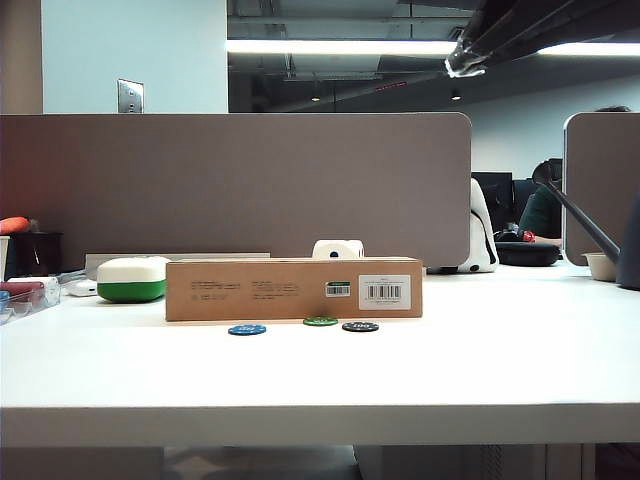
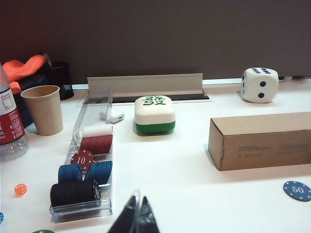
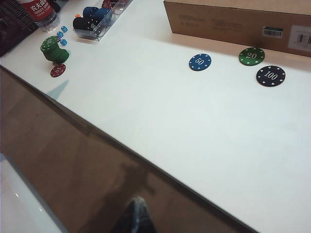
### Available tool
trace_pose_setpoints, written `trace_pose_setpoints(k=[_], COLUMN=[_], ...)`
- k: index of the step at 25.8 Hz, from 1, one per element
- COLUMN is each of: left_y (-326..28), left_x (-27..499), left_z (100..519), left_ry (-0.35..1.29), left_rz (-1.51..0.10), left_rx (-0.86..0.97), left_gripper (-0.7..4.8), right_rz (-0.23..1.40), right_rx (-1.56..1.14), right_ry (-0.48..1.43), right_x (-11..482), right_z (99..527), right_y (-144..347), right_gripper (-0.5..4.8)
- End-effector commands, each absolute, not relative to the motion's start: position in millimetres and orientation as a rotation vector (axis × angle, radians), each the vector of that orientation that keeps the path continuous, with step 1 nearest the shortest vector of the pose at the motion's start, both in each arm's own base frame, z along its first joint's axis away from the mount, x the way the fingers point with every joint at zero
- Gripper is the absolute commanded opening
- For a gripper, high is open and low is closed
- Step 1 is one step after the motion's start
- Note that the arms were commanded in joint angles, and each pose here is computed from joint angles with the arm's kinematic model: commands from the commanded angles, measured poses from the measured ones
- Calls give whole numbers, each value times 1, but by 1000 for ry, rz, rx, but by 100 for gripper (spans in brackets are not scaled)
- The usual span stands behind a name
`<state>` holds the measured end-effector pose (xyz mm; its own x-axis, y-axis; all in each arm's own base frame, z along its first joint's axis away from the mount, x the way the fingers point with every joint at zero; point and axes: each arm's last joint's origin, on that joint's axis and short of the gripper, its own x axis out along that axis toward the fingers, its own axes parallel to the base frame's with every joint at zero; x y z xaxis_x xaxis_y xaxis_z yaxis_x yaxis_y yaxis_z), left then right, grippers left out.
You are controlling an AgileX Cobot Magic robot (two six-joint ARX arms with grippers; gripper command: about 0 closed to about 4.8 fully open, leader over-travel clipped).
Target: Push the chip with the lowest value in the row forward next to the rectangular box.
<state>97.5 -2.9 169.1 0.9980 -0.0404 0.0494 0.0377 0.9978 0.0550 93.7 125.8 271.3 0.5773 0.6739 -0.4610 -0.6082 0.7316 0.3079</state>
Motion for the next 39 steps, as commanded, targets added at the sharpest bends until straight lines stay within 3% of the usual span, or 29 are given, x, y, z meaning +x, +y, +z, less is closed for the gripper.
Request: trace_pose_setpoints(k=[1,39], left_y=[-3,-3], left_x=[97,97], left_z=[172,172], left_ry=[-69,-70], left_rz=[-36,-45], left_rx=[44,0], left_gripper=[-5,-5], right_rz=[753,745], right_rx=[131,138], right_ry=[572,564], right_x=[94,94], right_z=[274,275], right_y=[126,124], right_gripper=[-5,-5])
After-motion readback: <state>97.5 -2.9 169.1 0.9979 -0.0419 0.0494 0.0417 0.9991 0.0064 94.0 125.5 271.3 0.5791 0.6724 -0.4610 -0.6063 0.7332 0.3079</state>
